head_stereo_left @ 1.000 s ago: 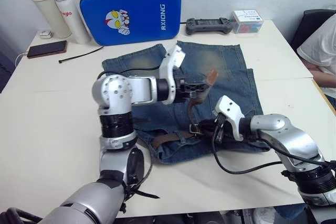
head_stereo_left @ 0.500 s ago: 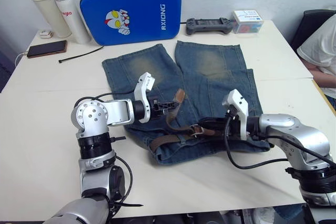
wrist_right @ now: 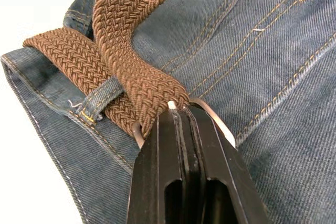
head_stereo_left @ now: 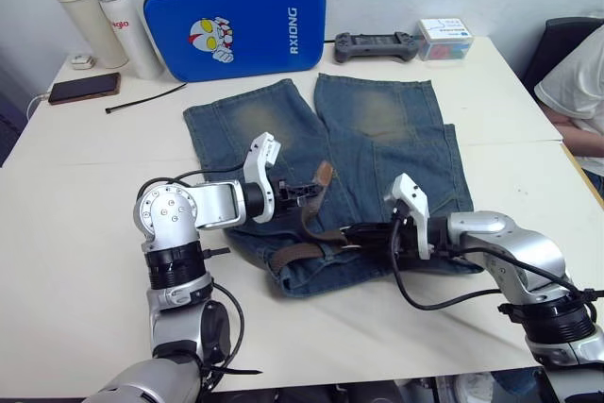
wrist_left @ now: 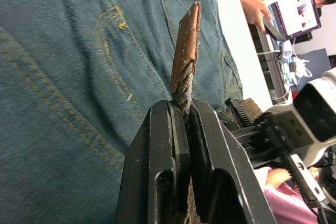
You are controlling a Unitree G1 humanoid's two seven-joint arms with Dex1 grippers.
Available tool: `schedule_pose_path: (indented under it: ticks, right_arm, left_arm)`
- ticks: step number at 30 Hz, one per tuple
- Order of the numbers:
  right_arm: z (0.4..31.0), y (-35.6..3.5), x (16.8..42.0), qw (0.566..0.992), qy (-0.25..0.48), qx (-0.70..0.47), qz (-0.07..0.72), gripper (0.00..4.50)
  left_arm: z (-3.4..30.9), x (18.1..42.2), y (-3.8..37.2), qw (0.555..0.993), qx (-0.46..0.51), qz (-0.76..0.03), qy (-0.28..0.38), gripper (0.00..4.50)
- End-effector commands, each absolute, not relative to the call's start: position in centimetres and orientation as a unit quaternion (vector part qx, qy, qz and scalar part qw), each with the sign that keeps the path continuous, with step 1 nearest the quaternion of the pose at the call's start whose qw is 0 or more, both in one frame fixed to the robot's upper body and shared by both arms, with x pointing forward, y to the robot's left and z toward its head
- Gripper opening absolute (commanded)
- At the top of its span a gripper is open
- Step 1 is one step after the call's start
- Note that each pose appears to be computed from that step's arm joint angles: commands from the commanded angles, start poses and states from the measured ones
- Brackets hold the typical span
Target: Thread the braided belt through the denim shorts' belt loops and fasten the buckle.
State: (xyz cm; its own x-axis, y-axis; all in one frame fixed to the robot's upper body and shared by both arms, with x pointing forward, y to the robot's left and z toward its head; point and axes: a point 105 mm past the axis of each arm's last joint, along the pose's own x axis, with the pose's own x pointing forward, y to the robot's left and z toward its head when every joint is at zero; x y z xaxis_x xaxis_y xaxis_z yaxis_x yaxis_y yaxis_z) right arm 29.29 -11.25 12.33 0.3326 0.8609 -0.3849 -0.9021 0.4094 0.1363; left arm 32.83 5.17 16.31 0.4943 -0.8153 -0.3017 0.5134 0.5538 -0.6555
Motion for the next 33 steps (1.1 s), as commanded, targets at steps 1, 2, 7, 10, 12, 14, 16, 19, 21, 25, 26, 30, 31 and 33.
schedule_pose_path:
  ticks: [1,2,7,10,12,14,16,19,21,25,26,30,31,33]
  right_arm:
    - [12.2,-11.0,29.1,0.805,0.206,-0.062,0.553,0.04]
    - [12.0,-11.0,29.1,0.803,0.209,-0.064,0.555,0.04]
    - [10.9,-11.0,29.0,0.787,0.232,-0.086,0.566,0.04]
    - [10.6,-10.8,29.3,0.784,0.235,-0.091,0.567,0.04]
    - [10.2,-10.8,29.5,0.782,0.24,-0.099,0.566,0.04]
    - [9.9,-10.7,29.7,0.781,0.243,-0.102,0.566,0.04]
    - [9.8,-10.7,29.7,0.779,0.243,-0.099,0.569,0.04]
    - [10.4,-10.9,29.7,0.78,0.233,-0.09,0.574,0.04]
    - [11.2,-11.3,29.5,0.78,0.223,-0.079,0.579,0.04]
    - [12.5,-12.2,28.8,0.777,0.207,-0.064,0.591,0.04]
    - [13.1,-12.2,28.7,0.776,0.198,-0.052,0.596,0.04]
    - [15.5,-12.6,28.0,0.766,0.173,-0.015,0.619,0.04]
    - [16.1,-12.7,28.0,0.764,0.169,-0.011,0.623,0.04]
    - [16.8,-12.9,28.4,0.766,0.165,-0.011,0.621,0.04]
  left_arm:
    - [17.8,32.7,5.1,0.834,-0.241,-0.413,0.275,0.0]
    - [17.8,32.7,5.1,0.835,-0.241,-0.412,0.274,0.0]
    - [18.7,33.1,5.4,0.84,-0.241,-0.41,0.261,0.0]
    - [19.5,33.1,5.1,0.84,-0.24,-0.418,0.251,0.0]
    - [20.1,33.1,4.7,0.838,-0.239,-0.428,0.24,0.0]
    - [20.8,33.0,4.2,0.835,-0.238,-0.44,0.23,0.0]
    - [21.1,33.0,4.0,0.835,-0.234,-0.445,0.224,0.0]
    - [21.2,33.0,4.0,0.837,-0.229,-0.445,0.22,0.0]
    - [21.4,33.0,4.3,0.842,-0.222,-0.445,0.212,0.0]
    - [22.8,33.0,5.0,0.849,-0.199,-0.462,0.163,0.0]
    - [23.2,32.9,5.0,0.846,-0.197,-0.473,0.15,0.0]
    - [23.3,31.7,5.0,0.834,-0.155,-0.514,0.129,0.0]
    - [23.3,31.3,4.9,0.828,-0.144,-0.528,0.125,0.0]
    - [23.5,30.5,4.9,0.817,-0.125,-0.553,0.106,0.0]
